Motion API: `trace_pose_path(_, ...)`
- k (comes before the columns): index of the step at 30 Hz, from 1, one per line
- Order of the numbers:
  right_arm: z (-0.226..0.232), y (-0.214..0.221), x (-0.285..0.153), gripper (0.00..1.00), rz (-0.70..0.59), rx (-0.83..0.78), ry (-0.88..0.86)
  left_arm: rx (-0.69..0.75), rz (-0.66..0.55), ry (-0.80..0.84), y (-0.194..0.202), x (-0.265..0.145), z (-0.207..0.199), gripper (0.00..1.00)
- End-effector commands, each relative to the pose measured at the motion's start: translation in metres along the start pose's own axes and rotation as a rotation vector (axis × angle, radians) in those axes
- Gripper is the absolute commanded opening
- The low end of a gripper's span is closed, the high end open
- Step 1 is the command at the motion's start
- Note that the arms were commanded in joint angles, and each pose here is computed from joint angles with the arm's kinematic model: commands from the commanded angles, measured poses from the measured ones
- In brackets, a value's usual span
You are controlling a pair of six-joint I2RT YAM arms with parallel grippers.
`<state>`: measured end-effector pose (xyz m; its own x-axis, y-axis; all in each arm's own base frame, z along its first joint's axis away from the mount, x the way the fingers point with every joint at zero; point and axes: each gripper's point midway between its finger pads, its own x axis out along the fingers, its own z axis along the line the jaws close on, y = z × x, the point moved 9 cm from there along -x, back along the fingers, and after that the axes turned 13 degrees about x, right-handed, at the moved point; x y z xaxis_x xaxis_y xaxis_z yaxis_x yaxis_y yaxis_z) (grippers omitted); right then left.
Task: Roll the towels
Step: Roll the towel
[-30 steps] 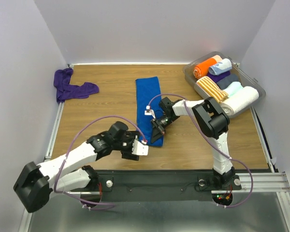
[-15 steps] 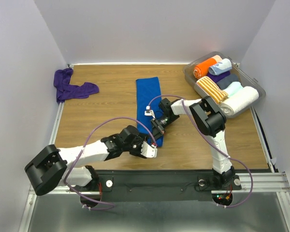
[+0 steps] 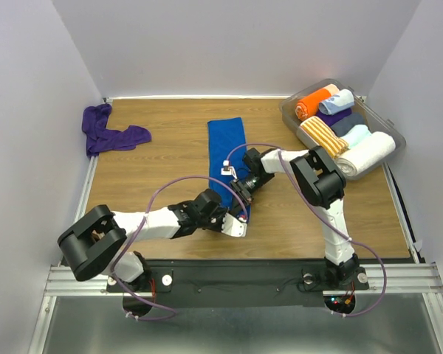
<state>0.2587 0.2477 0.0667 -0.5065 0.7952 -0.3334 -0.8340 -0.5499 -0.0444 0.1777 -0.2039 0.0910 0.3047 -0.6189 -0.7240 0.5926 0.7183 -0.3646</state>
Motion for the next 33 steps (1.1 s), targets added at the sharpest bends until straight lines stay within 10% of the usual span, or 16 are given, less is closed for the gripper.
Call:
trace_pose_path(1,0.005,-0.018,-0.024,0.54,-0.058,-0.09,0.111,-0.054,-0.073,0.166,-0.014,-0.005,-0.01,0.23)
trace_pose_path(5,0.036,-0.039,-0.076,1.0,-0.204,-0.189,0.228,-0.101,-0.116,0.309,-0.021,-0.01,-0.019,0.2)
trace_pose_path(17,0.143,-0.019,-0.203,1.0,-0.585,-0.464,0.476,-0.398,-0.162,0.534,-0.012,-0.004,0.017,0.18)
trace_pose_path(25,0.184,0.052,-0.197,1.0,-0.629,-0.671,0.614,-0.737,-0.225,0.757,0.017,0.017,0.031,0.22)
trace_pose_path(33,0.162,0.071,-0.111,0.98,-0.385,-0.768,0.801,-0.994,-0.248,0.903,0.044,0.044,0.035,0.23)
